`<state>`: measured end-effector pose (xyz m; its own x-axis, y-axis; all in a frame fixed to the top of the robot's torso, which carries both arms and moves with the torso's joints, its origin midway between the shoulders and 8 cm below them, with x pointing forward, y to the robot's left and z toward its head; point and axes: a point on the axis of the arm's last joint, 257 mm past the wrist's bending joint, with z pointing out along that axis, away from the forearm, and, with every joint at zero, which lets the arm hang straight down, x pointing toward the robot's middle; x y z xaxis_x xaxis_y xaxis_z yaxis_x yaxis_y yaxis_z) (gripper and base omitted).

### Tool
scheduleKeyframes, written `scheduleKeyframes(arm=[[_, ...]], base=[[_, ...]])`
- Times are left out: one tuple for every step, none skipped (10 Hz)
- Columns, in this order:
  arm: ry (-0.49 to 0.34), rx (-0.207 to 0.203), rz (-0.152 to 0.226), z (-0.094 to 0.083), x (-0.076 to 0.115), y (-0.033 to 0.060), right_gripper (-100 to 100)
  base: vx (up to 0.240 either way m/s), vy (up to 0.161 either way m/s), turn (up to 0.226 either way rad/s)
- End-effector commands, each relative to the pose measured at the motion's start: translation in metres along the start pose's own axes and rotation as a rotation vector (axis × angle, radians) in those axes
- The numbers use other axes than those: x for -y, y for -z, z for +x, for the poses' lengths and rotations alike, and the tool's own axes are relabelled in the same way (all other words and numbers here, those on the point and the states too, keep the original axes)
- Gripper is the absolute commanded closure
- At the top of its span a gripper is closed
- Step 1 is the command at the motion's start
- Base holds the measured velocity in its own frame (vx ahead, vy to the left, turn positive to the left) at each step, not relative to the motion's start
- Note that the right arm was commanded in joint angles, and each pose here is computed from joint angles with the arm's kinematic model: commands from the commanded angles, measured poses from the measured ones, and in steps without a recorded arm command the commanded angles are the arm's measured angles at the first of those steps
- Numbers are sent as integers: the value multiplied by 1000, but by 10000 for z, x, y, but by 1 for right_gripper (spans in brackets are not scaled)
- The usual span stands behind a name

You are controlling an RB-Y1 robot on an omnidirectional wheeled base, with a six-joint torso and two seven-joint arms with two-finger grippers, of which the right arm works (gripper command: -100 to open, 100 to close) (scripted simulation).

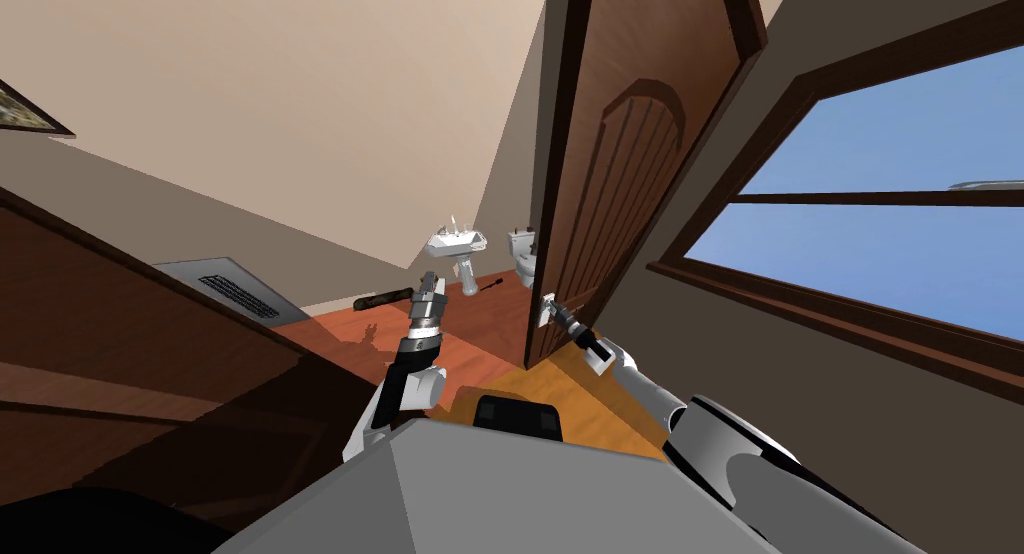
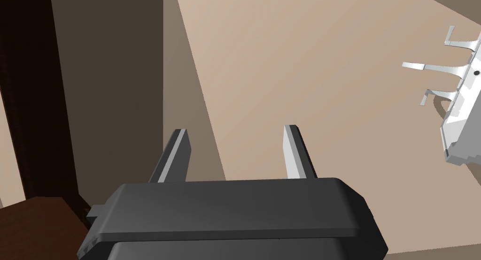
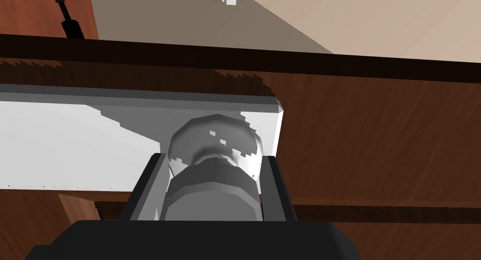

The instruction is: Pull the door open

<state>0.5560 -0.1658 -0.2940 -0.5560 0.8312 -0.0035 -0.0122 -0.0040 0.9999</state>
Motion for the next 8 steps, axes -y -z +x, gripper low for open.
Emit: scheduleKeyframes(arm=[[2, -21, 4, -13, 28, 97, 100], [3, -38, 4, -8, 23, 143, 100], [3, -54, 4, -2, 20, 191, 100], [2, -71, 4, 5, 17, 240, 100], [2, -87, 5, 12, 16, 288, 100], [1, -101, 6, 18, 15, 334, 100], [-2, -126, 9, 29, 15, 413, 100], [-3, -135, 11, 33, 15, 442, 100]], base=[[-94, -107, 32], [-98, -89, 16], [-77, -95, 12], [-82, -96, 24], [-80, -99, 42], [-62, -91, 32], [-80, -104, 46], [-73, -119, 34]])
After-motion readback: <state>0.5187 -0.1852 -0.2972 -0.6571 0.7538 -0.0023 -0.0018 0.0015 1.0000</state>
